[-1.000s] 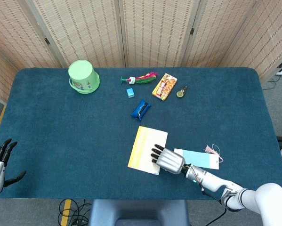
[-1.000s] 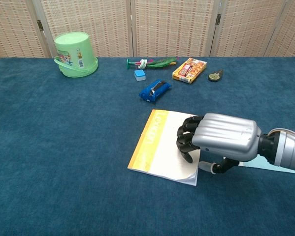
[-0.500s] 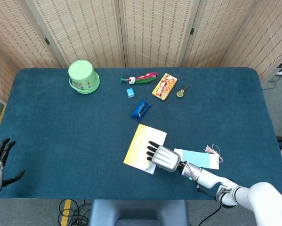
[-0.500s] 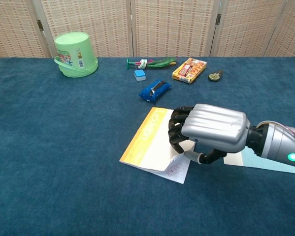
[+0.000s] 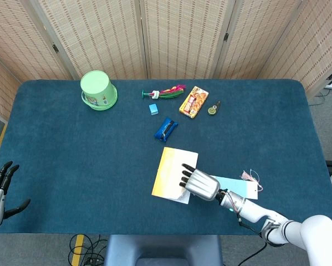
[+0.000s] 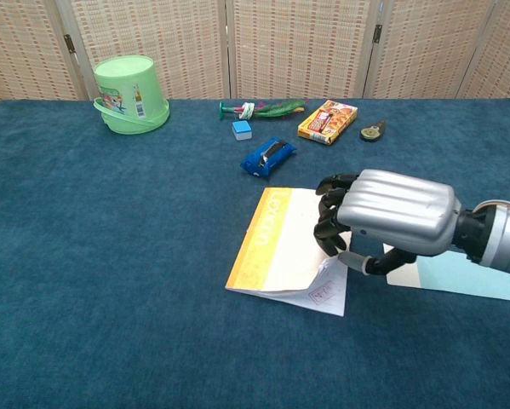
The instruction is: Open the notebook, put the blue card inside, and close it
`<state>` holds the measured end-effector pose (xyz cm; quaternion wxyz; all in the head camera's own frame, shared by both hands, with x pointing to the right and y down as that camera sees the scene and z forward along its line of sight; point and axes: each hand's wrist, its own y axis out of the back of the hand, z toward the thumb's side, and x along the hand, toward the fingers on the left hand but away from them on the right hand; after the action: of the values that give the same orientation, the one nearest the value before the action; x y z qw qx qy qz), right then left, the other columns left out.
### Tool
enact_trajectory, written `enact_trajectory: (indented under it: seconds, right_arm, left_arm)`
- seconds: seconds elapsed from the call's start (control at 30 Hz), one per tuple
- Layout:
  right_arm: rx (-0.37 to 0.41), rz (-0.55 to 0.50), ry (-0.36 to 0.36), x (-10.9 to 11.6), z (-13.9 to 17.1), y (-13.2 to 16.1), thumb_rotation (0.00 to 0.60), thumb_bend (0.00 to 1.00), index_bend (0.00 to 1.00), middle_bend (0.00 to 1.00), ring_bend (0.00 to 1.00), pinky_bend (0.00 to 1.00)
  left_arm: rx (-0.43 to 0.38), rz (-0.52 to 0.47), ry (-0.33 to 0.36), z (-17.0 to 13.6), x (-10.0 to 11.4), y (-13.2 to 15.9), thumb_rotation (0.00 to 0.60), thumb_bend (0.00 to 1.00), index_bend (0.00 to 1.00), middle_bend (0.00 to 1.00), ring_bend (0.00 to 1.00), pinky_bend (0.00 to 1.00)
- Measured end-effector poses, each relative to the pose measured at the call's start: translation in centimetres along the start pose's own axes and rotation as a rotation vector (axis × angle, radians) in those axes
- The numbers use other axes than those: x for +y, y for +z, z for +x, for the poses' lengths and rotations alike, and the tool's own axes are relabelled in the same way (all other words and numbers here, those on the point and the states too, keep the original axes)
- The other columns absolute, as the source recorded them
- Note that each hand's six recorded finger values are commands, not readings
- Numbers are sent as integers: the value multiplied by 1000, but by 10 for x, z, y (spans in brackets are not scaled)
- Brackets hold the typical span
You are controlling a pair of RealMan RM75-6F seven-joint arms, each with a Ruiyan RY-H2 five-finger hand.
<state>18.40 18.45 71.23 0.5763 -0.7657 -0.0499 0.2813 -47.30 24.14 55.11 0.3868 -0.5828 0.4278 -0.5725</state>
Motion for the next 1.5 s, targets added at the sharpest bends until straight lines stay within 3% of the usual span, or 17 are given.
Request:
enact_trajectory:
  seconds: [0.3,0.5,0.67,1.03,1.5]
  right_arm:
    - [10,85,31,18,39,-19,600,445,801,561,357,185]
    - [83,155,-4,45,47,-17,600,442,801,561,357,195]
    - [172,202,-51,64,28,-10,600,442,800,561,357,199]
    - [404,303,-108,81,-35,19,600,428,810,565,364,200]
    - [531,340,-138,85,-97,41,600,425,815,566,364,205]
  left_arm:
    - [-10,-3,2,1,1,4,600,168,143,102,181,218]
    - [-16,-12,6,1,2,9,600,168,143,102,181,218]
    - [-21,-23,-1,-1,2,11,600,168,143,101,181,218]
    - [-16,-29,-12,-6,3,7,600,168,143,98,181,218]
    - [6,-25,-40,-12,1,-1,600,167,142,89,181,218]
